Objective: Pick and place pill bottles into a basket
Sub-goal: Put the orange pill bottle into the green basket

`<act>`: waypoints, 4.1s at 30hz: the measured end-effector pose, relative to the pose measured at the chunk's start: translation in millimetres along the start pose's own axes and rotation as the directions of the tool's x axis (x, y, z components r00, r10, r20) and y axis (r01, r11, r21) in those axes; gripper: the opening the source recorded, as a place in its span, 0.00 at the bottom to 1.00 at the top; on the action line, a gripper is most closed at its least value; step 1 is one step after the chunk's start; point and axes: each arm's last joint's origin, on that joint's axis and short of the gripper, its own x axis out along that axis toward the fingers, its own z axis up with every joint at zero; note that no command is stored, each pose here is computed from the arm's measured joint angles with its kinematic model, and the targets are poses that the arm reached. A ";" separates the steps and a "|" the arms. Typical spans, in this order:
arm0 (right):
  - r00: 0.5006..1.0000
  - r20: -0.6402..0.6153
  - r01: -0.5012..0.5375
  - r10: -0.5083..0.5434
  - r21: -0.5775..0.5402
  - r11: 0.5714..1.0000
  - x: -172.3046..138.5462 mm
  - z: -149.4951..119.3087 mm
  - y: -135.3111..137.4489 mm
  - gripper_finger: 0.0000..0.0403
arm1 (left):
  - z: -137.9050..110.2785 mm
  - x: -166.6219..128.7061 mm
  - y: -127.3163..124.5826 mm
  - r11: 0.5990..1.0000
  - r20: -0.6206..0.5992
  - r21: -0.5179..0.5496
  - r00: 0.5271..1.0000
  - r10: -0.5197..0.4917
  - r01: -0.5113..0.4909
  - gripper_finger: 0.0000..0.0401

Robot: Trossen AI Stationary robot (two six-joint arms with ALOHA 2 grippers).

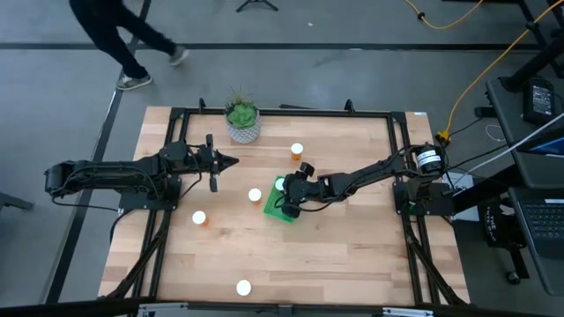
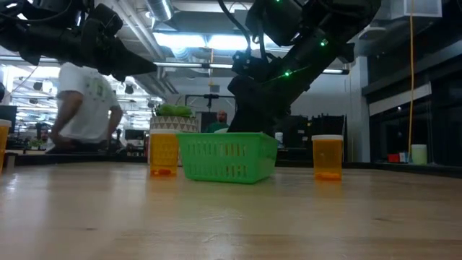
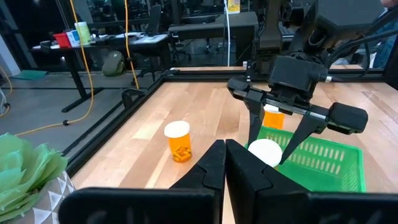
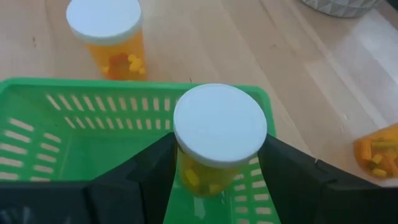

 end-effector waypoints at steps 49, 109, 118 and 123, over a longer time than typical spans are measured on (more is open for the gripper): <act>1.000 -0.015 0.009 -0.010 -0.011 1.000 0.3 -1.4 -1.2 0.70 | 0.0 0.0 0.0 1.000 0.000 0.000 1.000 0.000 0.000 0.02; 0.987 -0.143 -0.074 0.069 -0.030 0.997 -31.2 -5.0 4.3 0.01 | -1.5 0.0 -0.1 1.000 -0.015 0.001 1.000 -0.001 0.001 0.02; 0.990 -0.114 -0.092 0.086 -0.046 0.995 -25.3 2.0 -4.6 0.00 | -1.4 0.0 -0.1 1.000 -0.015 0.001 1.000 -0.001 0.001 0.02; 0.989 -0.110 -0.105 0.100 -0.049 0.993 -23.1 4.2 -8.7 0.00 | -1.5 0.0 -0.1 1.000 -0.015 0.002 1.000 -0.001 0.001 0.02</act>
